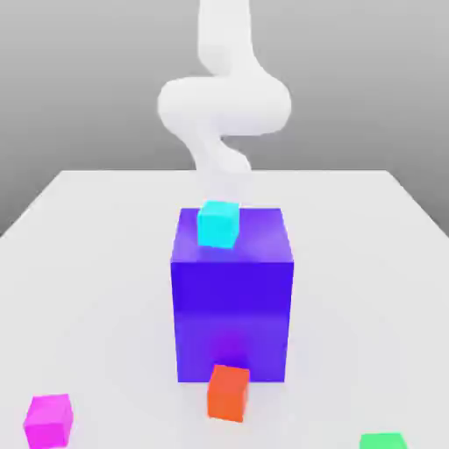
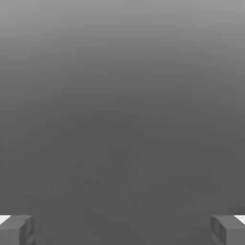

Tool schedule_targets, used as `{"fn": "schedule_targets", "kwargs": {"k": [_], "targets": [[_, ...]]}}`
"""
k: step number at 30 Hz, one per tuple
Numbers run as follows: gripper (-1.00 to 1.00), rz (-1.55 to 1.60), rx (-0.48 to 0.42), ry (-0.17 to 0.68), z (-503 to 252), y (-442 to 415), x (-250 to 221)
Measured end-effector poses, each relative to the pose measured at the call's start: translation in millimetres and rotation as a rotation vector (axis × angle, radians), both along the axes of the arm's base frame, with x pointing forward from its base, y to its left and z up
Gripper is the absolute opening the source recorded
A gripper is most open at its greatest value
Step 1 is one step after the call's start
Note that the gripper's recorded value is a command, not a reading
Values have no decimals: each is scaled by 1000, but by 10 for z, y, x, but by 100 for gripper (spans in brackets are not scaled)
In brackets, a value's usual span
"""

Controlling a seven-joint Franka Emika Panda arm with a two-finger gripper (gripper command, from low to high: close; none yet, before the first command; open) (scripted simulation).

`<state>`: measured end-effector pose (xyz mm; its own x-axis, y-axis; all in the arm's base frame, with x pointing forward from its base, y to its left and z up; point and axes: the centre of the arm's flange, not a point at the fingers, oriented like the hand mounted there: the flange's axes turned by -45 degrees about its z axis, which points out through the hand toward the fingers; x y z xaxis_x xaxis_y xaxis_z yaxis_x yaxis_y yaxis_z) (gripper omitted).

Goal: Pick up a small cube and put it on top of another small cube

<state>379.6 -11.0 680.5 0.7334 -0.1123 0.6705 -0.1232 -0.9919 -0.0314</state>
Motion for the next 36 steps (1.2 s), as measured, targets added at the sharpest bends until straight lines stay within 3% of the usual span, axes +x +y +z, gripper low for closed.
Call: {"fn": "schedule_targets", "kwargs": {"k": [8,15,29,33,34,36], "targets": [[0,-359,100,185,-1172,-590,850],[0,-658,211,323,-2347,-1231,1206],[0,-1236,521,561,-4758,-2207,935],[0,-1271,544,573,-5345,-2245,899],[-100,-1272,544,574,-5463,-2243,893],[-100,-1272,544,574,-5463,-2243,893]]}}
